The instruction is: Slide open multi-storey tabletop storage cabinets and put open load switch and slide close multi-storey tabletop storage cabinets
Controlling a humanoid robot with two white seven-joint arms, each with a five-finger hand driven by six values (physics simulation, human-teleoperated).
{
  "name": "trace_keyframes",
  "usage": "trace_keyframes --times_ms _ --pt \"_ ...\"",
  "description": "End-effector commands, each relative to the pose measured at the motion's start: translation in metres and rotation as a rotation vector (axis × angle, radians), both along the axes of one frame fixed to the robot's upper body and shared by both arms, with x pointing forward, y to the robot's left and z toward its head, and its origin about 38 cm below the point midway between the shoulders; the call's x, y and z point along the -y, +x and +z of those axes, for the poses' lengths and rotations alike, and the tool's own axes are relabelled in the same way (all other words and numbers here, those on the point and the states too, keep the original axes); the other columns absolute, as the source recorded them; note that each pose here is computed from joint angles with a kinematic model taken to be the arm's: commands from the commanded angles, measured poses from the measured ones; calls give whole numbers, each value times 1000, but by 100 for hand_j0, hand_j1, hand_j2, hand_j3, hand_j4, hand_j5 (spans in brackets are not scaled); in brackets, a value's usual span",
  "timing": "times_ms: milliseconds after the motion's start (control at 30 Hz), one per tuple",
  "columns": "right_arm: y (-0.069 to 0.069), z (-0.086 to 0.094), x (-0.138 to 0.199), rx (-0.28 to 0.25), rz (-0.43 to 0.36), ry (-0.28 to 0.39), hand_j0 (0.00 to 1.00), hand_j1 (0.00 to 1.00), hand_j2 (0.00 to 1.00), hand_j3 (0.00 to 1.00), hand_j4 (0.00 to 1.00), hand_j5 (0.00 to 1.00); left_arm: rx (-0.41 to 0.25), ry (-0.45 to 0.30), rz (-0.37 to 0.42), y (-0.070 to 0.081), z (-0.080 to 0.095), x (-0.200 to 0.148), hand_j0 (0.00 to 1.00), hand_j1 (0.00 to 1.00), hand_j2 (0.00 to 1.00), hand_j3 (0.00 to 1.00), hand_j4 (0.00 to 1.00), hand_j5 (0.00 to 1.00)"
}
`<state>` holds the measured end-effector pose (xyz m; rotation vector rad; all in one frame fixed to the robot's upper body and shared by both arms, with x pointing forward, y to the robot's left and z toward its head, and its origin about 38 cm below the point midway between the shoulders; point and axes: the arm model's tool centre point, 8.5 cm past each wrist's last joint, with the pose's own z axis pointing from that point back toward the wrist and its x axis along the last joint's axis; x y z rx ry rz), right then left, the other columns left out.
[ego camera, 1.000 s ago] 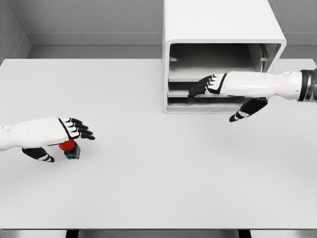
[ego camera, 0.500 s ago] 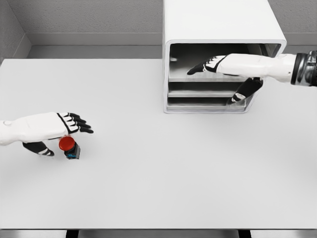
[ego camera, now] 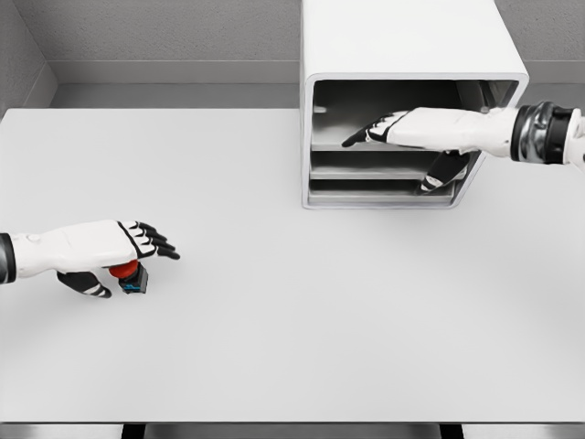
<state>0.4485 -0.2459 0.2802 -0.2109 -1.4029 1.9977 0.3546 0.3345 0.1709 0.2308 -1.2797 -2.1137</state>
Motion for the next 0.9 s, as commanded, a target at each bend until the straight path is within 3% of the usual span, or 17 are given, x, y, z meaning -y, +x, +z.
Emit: trace_keyframes --times_ms 0,233,300,433,533,700,867 --pt "0 -1 0 9 0 -14 100 100 100 100 100 100 -6 -3 2 -1 -1 0 78 78 78 78 78 78" --pt "-5 -4 -4 24 68 -28 100 100 100 100 100 100 -5 -3 6 -1 -1 -2 66 66 66 66 66 66" --pt "-8 -4 -5 34 100 -27 100 100 100 100 100 100 -28 2 9 -3 -9 -3 60 60 60 60 60 60" --pt "-13 0 -12 47 131 -25 100 100 100 100 100 100 -28 -1 8 -3 -9 -3 45 45 45 45 45 45" --pt "-5 4 -6 31 60 -14 100 100 100 100 100 100 -21 -18 -5 -4 -5 2 38 38 38 38 38 38" --pt "6 -1 2 -14 -72 -20 100 100 100 100 100 100 7 -43 -44 -8 13 11 38 38 38 38 38 38" --pt "12 -6 7 -32 -114 -23 100 100 100 100 100 100 47 -72 -68 -4 37 16 38 38 38 38 38 38"
